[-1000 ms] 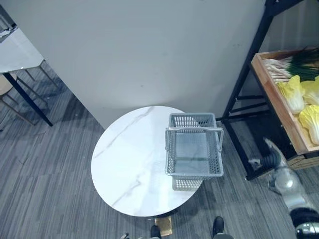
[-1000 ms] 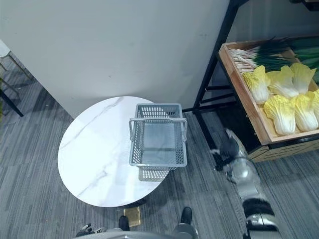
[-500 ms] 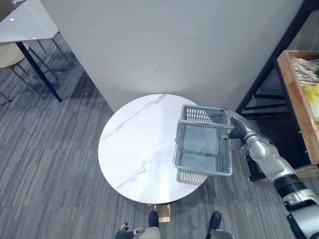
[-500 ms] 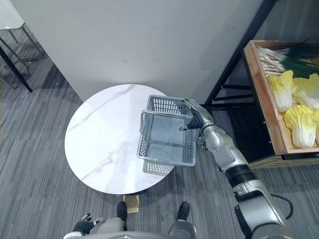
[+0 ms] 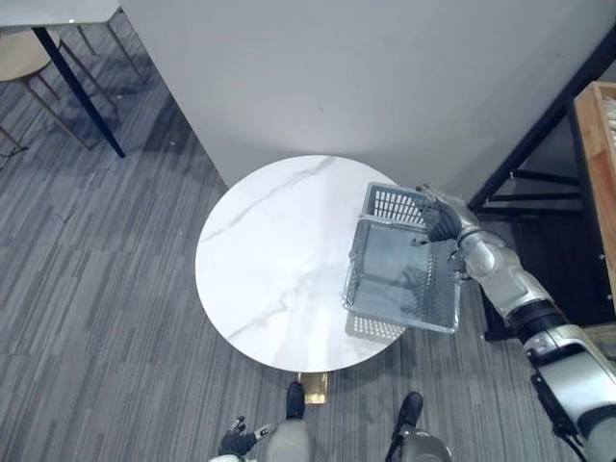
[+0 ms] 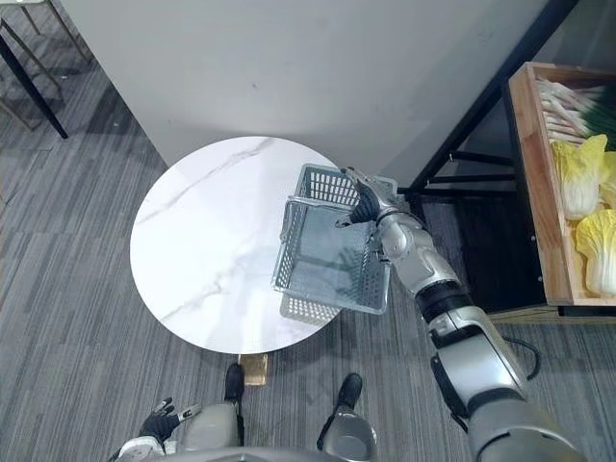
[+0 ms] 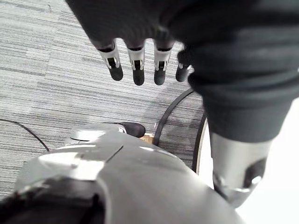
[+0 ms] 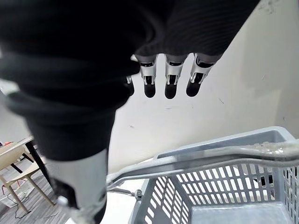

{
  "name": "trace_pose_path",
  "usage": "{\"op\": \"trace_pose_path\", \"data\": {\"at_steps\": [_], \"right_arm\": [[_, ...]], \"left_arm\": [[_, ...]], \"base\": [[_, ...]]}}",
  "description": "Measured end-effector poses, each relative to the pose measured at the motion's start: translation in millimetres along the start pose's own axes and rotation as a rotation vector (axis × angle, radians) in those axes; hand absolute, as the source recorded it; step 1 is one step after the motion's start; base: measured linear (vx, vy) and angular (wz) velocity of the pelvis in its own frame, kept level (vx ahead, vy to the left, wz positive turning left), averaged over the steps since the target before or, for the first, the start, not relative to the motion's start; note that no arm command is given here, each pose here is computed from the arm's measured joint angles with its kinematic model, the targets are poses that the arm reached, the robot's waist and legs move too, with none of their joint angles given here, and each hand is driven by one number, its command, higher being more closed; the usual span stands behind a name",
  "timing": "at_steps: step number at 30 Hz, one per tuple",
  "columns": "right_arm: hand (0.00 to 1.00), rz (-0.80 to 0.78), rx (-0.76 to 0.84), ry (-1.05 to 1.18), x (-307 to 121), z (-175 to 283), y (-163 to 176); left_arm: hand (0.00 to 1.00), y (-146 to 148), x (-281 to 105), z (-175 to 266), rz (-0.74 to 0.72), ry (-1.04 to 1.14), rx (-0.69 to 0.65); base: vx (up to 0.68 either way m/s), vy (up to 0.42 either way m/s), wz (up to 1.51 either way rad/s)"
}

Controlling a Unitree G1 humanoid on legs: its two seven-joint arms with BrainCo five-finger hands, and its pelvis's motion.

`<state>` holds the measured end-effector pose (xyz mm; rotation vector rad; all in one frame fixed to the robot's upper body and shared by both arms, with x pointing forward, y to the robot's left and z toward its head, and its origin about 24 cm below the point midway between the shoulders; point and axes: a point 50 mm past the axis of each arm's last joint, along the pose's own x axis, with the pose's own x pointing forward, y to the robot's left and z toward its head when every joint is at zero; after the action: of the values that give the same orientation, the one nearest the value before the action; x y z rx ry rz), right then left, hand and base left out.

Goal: Pick vegetable in the basket

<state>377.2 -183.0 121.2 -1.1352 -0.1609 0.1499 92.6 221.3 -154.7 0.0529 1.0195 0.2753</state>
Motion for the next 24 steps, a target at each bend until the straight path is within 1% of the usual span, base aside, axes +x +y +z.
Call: {"op": "trace_pose_path", "data": {"at_steps": [7, 10, 14, 18, 24], "right_arm": [[0.0, 0.039, -0.091, 0.056, 3.7, -9.6, 2.2], [0.0, 0.068, -0.151, 0.061, 5.5, -10.6, 5.1], [0.0, 0.087, -0.19, 0.096, 4.8, -18.9, 6.4], [0.0, 0.074, -0.195, 0.104, 7.1, -19.8, 1.4], [0.0, 0.067, -0.211, 0.163, 2.5, -35.7, -2.5]], "left_arm": [[0.0, -0.5, 1.5, 4.7, 0.003, -0.01, -0.027], [0.0, -0.7, 2.1, 6.8, 0.004, -0.015, -0.023], [0.0, -1.6, 3.2, 10.9, 0.0, -0.028, -0.015], [0.0, -1.6, 3.2, 11.1, -0.002, -0.028, -0.007], [0.0, -1.8, 3.3, 11.4, -0.001, -0.03, 0.004]], "base": [[0.01, -0.002, 0.05], [0.02, -0.001, 0.08], [-0.01, 0.003, 0.06], [0.0, 0.0, 0.0], [0.0, 0.0, 0.0]]}}
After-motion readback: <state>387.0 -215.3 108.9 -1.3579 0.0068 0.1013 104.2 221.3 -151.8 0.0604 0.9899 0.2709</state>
